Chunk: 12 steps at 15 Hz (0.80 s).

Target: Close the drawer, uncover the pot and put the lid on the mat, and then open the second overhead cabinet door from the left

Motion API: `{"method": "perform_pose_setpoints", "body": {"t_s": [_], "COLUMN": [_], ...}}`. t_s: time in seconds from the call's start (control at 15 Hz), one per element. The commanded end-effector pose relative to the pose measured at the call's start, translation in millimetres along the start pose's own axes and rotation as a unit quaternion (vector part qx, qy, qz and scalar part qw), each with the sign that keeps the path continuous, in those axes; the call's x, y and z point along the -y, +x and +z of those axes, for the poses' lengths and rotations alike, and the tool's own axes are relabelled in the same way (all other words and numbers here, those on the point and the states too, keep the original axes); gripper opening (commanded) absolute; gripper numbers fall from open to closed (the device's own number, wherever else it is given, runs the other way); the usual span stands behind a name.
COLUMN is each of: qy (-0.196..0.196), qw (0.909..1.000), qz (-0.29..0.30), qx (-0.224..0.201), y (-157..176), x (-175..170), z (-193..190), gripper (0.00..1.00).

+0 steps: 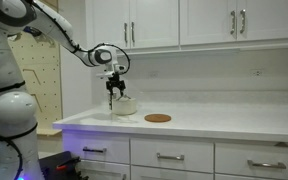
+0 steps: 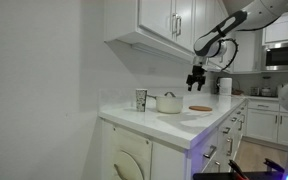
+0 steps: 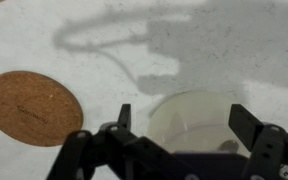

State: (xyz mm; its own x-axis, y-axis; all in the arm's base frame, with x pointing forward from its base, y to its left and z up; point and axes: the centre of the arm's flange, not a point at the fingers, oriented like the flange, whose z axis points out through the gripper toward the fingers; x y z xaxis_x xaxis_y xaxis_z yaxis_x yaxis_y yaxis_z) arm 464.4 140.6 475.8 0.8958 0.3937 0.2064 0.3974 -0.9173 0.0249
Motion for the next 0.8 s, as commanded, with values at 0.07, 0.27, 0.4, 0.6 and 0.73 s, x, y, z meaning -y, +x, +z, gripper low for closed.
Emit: {"method": "perform_pose_setpoints", "body": {"t_s": [0.07,0.27,0.4,0.6,0.73], "qy": [0.000,0.005,0.008,0.010,0.012], "qw": [0.9998,0.9995,0.9994,0.9991,0.9992], "qz": [0.018,0.027,0.030,0.035,0.034], "qx": [-0.004,-0.013,-0.016,-0.019,-0.019], "y": [47,68,82,101,113], "x": [29,42,48,52,54], "z": [-3,-9,-10,-8,-5], "gripper": [1.00,1.00,1.00,1.00,1.00]}}
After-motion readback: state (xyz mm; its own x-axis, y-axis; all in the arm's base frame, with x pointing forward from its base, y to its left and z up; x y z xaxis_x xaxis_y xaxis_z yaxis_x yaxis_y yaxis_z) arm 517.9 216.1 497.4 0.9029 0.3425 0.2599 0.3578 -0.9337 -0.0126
